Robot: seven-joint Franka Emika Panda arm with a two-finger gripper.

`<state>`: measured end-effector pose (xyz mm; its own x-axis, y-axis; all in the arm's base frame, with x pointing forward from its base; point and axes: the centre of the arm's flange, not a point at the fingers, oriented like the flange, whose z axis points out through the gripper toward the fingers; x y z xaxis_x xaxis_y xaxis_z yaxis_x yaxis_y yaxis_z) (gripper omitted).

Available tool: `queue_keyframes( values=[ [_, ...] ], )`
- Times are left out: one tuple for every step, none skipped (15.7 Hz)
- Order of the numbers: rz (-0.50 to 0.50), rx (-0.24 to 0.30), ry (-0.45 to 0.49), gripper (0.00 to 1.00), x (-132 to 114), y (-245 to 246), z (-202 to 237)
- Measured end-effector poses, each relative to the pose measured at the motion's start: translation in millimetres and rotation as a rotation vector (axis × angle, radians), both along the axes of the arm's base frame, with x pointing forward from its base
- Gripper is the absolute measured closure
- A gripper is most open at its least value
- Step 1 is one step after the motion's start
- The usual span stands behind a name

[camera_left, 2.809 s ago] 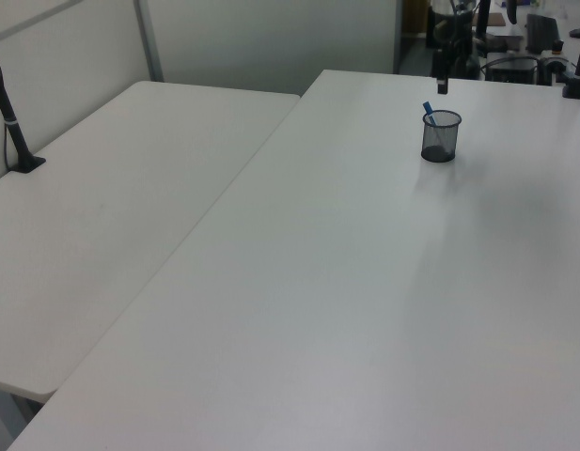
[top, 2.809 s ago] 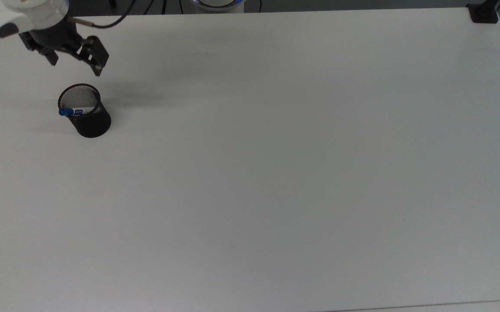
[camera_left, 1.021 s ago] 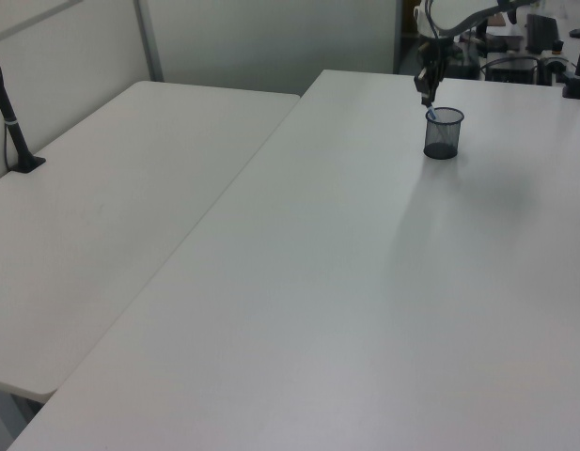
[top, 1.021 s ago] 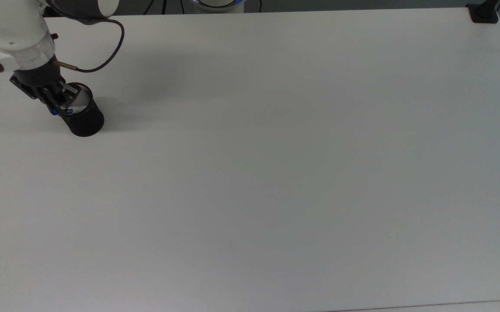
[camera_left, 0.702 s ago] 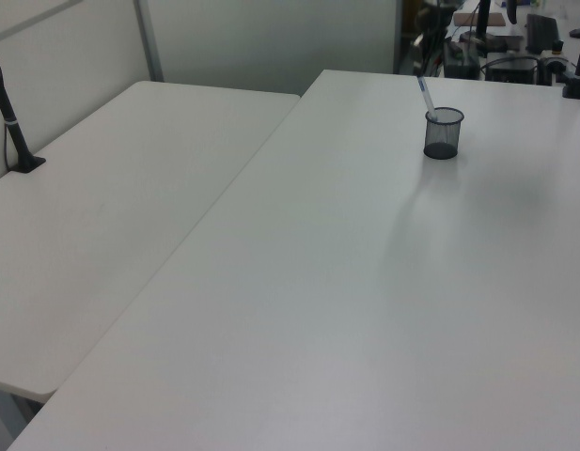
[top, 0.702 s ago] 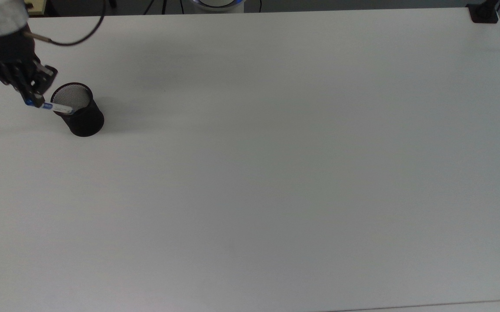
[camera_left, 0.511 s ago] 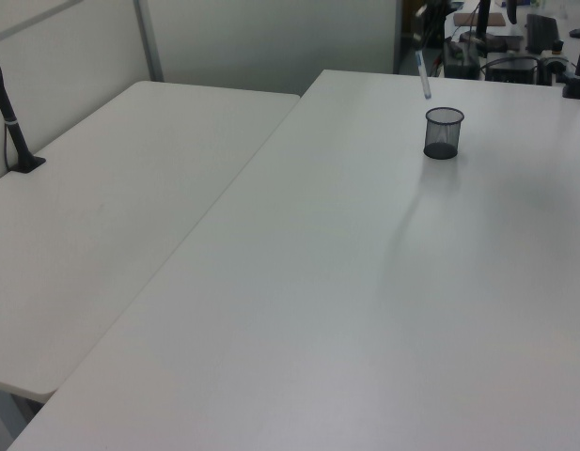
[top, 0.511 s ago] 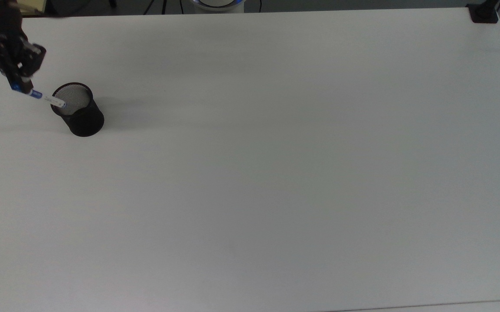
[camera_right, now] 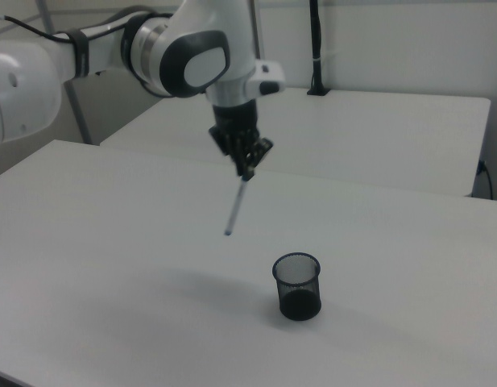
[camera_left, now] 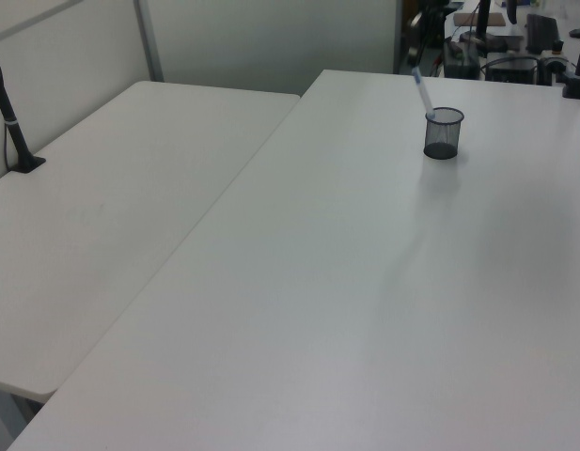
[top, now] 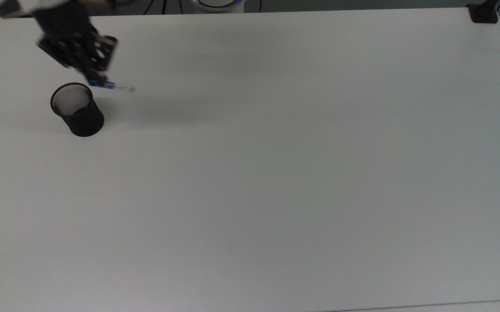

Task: Remove the marker
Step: 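Lift the marker up and out of the pen cup, then carry the marker away from the cup and lower it to the table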

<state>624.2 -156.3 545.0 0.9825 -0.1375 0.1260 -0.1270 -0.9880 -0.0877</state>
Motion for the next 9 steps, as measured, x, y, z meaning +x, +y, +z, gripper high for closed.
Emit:
queue_keyframes(
  values=[
    [0.029, 0.011, 0.043, 0.83, 6, 17, -16],
    [0.054, 0.02, 0.086, 0.83, 10, 31, -33],
    [0.075, 0.029, 0.131, 0.83, 13, 43, -50],
    [0.093, 0.038, 0.177, 0.83, 16, 54, -66],
    [0.109, 0.045, 0.218, 0.83, 17, 63, -82],
    [0.124, 0.051, 0.258, 0.83, 19, 72, -98],
    [0.137, 0.056, 0.291, 0.83, 20, 81, -113],
    [0.15, 0.057, 0.318, 0.82, 22, 88, -126],
    [0.162, 0.055, 0.341, 0.82, 23, 96, -138]
  ],
)
